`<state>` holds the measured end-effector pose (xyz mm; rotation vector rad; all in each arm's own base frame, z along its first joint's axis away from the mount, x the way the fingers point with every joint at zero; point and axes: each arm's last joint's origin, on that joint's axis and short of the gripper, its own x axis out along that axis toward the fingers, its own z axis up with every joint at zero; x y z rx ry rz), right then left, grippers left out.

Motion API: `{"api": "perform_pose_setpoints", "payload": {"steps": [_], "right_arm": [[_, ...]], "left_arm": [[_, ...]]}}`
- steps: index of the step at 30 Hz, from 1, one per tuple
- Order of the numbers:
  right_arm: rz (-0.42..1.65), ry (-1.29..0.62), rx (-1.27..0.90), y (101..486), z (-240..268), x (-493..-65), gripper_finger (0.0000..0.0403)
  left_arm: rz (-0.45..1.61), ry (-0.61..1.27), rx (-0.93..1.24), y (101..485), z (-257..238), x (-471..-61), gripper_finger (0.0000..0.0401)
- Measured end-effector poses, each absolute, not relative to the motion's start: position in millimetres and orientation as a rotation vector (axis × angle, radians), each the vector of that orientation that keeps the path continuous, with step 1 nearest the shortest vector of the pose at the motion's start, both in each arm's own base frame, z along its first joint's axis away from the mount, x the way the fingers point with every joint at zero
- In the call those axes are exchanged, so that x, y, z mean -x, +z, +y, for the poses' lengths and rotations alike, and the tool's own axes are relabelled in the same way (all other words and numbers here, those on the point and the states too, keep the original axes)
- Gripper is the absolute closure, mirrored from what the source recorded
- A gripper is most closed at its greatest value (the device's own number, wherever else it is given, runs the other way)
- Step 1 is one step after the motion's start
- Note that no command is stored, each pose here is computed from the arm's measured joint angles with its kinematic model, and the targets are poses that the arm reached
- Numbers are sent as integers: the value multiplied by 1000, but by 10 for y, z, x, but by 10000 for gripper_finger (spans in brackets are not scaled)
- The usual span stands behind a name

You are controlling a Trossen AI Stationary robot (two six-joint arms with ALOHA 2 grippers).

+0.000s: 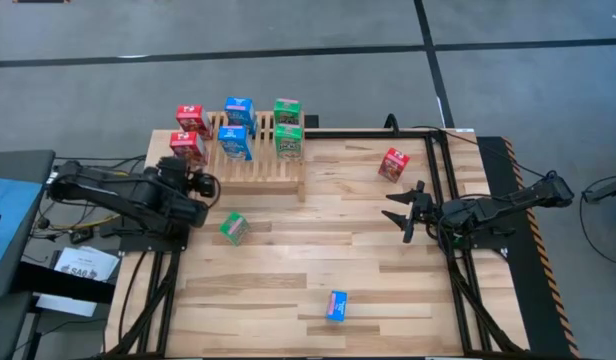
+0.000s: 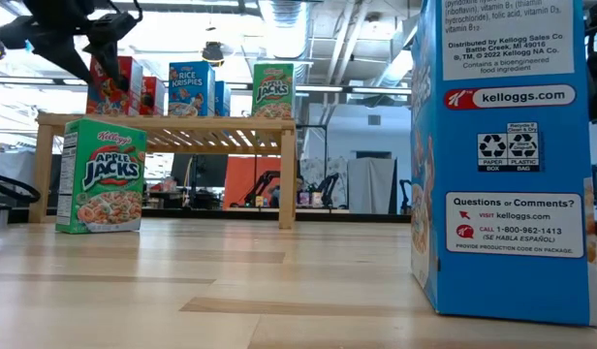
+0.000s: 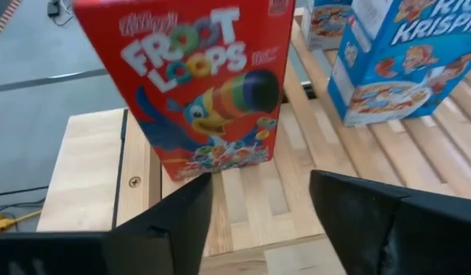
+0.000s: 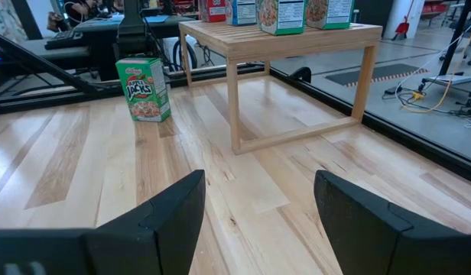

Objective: Stack cereal on shelf
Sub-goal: Put the bottom red cereal box on the shelf aligned with the red cereal box

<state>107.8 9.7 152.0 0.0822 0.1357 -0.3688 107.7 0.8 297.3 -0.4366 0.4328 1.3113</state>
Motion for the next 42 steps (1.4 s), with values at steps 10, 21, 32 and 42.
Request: {"api": "perform_pose_setpoints", "payload": {"steps": [10,21,32,42], "right_arm": [[136,-369,-82,1520,97,-1078,131],[136,-369,-82,1520,97,-1078,131],[136,-369,-82,1520,97,-1078,131],[136,-369,-82,1520,97,-1078,131]], "left_arm": [[340,1363,403,2712,5,-1043,284],[276,1378,357,2630,17,-1029,291],[227,1425,321,2530,69,-1016,291],[176,1446,287,2533,103,-1023,291]]}}
